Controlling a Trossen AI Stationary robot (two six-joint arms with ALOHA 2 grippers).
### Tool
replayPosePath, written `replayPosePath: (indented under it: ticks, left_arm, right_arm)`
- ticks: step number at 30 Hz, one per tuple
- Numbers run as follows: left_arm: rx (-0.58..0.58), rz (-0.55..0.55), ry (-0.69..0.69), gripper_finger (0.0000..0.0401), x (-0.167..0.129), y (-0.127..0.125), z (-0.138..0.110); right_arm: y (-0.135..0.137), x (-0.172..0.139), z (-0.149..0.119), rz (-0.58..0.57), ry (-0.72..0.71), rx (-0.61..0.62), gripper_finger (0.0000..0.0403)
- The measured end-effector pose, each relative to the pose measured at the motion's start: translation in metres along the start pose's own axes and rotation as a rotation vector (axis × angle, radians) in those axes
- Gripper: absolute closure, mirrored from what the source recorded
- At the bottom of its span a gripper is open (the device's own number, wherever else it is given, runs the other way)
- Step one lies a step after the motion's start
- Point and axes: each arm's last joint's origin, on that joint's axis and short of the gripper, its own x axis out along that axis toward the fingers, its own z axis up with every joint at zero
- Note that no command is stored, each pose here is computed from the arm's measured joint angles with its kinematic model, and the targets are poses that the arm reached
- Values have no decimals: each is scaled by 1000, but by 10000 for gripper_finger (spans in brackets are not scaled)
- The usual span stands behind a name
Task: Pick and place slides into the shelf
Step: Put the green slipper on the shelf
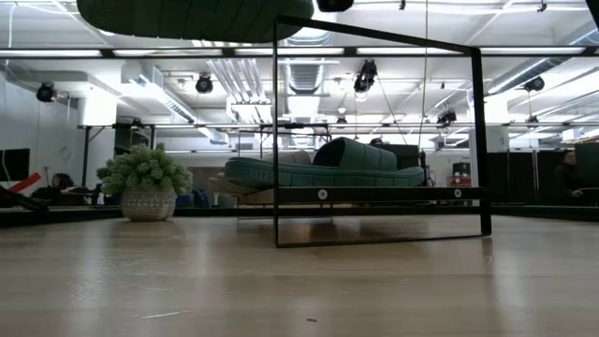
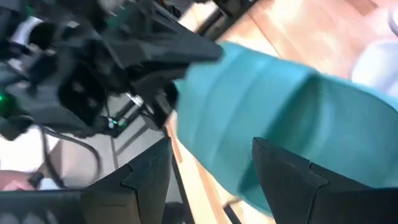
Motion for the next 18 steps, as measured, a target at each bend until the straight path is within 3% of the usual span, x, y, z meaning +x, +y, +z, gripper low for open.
replayPosePath:
  ticks: [9, 18]
  left_arm:
    - [3, 0, 0, 401, 0, 0, 0]
    - [-36, 2, -14, 401, 0, 0, 3]
  right_arm:
    - [-4, -2, -5, -45, 41, -6, 188]
    - [-4, 18, -9, -58, 76, 12, 188]
